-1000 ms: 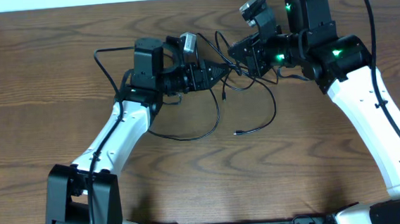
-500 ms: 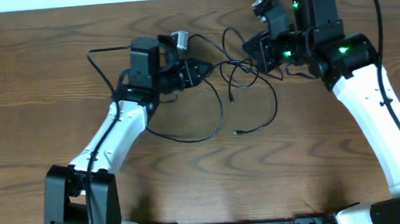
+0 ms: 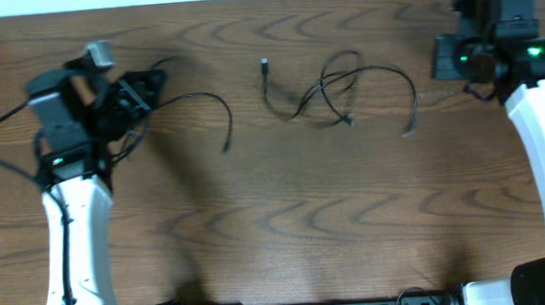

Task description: Untangle cables

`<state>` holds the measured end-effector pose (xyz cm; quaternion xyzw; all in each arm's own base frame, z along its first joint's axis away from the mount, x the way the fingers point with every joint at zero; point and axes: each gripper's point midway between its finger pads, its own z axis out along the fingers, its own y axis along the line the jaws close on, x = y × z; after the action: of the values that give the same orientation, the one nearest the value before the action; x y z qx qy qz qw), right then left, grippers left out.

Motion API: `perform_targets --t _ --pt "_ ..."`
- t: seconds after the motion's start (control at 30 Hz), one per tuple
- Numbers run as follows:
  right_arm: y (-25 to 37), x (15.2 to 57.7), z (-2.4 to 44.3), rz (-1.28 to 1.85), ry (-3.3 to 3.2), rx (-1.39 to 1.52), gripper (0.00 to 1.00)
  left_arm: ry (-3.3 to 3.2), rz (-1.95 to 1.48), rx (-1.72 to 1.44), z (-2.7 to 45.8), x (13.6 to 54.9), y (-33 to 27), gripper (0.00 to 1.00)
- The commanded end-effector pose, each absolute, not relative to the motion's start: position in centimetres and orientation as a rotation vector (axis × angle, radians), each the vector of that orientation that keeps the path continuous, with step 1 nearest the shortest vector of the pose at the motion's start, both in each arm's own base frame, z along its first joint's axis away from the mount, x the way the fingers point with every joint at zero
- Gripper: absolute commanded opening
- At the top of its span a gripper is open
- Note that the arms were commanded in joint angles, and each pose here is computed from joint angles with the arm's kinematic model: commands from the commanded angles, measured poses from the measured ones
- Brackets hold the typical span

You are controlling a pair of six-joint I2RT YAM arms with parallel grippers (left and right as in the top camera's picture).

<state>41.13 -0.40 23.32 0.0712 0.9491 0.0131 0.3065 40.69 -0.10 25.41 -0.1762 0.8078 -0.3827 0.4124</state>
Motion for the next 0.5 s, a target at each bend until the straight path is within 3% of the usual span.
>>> perform_targets --t 0.0,0.17,0.3,0.4,0.47 --pt "-5.5 40.1 23.6 -0.205 2.489 0.384 0.01 1.990 -0.965 -0.582 25.7 40.4 2.7 0.07" --pt "-4.1 40.3 23.2 0.015 2.511 0.364 0.01 1.985 -1.044 -0.559 26.2 39.9 2.3 0.08" --pt "3.6 40.7 24.4 0.491 2.479 -0.005 0.02 2.002 -1.083 -0.514 26.3 39.8 0.7 0.07" --pt "8.3 40.2 25.1 0.718 2.413 -0.255 0.20 2.018 -1.102 -0.476 26.3 39.8 -0.7 0.07" --pt "10.0 40.1 24.7 0.756 2.409 -0.333 0.23 2.026 -1.110 -0.452 26.3 39.8 -1.5 0.08"
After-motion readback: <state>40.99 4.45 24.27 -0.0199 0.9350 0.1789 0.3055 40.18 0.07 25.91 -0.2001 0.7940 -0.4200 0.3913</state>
